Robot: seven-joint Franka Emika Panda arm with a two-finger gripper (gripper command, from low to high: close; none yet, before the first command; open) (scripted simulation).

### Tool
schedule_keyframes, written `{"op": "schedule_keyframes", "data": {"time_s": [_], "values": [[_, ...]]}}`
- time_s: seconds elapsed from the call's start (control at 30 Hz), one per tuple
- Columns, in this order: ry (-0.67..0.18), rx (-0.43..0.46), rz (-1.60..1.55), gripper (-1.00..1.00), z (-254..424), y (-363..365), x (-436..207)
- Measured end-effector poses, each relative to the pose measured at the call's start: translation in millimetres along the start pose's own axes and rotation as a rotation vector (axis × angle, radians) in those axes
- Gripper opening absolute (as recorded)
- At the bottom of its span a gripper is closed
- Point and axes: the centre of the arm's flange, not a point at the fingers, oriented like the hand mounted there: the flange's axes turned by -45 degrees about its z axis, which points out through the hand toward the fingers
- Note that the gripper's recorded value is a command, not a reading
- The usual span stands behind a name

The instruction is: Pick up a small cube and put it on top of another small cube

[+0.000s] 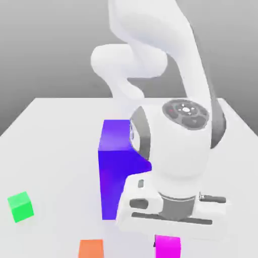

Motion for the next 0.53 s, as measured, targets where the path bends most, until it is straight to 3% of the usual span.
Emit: {"op": "schedule_keyframes", "data": {"time_s": [0.27,0.4,0.43,0.53], "values": [[-0.003,0.021,0.465,-1.00,-13,221,-45],[-0.001,0.041,0.690,-1.00,27,316,-82],[0.000,0.041,0.705,1.00,37,322,-86],[0.000,0.041,0.705,1.00,37,322,-86]]}}
